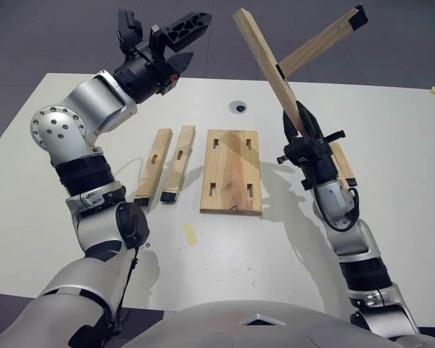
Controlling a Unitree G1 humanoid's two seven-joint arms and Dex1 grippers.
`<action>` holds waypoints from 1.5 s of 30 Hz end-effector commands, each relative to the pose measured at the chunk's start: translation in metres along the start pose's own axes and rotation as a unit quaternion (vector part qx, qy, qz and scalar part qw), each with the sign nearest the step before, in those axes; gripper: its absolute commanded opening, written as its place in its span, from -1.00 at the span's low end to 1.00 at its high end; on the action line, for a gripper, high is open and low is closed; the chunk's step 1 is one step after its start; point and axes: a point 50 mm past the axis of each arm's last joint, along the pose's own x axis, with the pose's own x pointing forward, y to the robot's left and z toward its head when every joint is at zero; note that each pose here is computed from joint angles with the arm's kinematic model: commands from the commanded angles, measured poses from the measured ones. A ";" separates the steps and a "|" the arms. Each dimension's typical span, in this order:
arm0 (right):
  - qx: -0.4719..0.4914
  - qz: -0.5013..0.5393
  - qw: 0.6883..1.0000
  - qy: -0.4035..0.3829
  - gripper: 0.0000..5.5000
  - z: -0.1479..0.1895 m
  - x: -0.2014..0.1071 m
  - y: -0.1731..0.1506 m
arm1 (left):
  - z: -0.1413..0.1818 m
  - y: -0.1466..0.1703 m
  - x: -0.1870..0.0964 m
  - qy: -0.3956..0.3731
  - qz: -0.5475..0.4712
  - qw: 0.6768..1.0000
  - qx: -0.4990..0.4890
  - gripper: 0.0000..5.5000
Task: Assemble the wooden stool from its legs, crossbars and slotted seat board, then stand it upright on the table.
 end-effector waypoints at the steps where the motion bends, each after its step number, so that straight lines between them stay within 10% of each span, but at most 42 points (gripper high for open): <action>1: -0.007 -0.023 1.000 -0.004 -0.62 0.004 -0.005 -0.004 | -0.004 -0.006 0.005 0.023 -0.020 0.999 -0.011 0.96; 45: -0.051 0.081 0.990 -0.104 -0.62 0.045 -0.001 0.021 | -0.039 -0.021 0.002 -0.062 0.033 0.993 -0.093 0.83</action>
